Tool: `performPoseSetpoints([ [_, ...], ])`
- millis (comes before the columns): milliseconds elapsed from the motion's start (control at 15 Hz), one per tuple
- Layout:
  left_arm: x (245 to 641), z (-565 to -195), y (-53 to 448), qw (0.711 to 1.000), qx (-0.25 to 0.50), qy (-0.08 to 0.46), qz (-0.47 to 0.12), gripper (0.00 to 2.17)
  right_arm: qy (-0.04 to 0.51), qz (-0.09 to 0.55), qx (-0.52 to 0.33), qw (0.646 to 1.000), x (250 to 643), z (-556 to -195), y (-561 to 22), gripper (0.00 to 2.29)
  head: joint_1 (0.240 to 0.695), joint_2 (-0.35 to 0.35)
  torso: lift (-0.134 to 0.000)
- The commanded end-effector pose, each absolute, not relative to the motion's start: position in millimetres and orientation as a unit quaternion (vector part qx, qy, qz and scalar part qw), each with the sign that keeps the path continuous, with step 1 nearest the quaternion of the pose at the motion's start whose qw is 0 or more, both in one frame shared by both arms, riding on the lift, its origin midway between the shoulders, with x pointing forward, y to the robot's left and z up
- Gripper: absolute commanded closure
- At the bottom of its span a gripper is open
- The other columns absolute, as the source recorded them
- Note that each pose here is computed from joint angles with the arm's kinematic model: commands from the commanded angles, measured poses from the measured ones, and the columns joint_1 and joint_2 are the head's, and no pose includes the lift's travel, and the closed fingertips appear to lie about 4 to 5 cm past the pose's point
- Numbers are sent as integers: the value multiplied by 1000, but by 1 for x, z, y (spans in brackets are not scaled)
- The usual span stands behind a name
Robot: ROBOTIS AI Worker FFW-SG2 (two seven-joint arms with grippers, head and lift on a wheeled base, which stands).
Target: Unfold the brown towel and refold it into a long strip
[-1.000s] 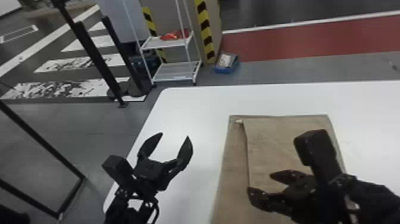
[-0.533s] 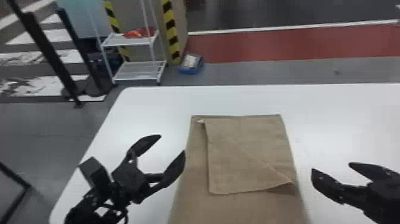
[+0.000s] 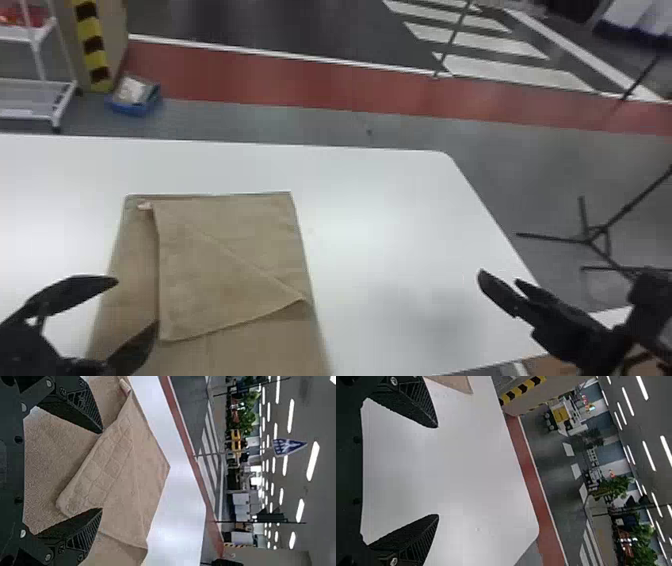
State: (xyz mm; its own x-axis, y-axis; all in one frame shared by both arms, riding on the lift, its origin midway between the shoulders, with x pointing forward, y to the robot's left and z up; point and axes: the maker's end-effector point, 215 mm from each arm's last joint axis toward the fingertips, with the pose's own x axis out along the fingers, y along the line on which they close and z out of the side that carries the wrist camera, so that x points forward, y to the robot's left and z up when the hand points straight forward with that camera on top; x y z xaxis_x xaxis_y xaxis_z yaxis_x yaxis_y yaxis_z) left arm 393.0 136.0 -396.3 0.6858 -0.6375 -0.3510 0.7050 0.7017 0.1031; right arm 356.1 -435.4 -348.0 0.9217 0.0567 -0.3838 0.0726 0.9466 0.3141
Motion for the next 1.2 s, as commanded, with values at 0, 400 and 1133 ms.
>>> performPoseSetpoints([
  [0,388,-401,129,902,140,160,-376,211,181,-55,188,964,335,-349,-491,80,695,-350,-123],
  [400,374,-416,73,853,203,189,-442,316,131,-124,237,955,307,-335,-566,83,695,-350,-123],
  [1133,370,-450,105,839,224,239,-434,721,118,-109,272,949,313,-332,-565,83,695,-350,-123],
])
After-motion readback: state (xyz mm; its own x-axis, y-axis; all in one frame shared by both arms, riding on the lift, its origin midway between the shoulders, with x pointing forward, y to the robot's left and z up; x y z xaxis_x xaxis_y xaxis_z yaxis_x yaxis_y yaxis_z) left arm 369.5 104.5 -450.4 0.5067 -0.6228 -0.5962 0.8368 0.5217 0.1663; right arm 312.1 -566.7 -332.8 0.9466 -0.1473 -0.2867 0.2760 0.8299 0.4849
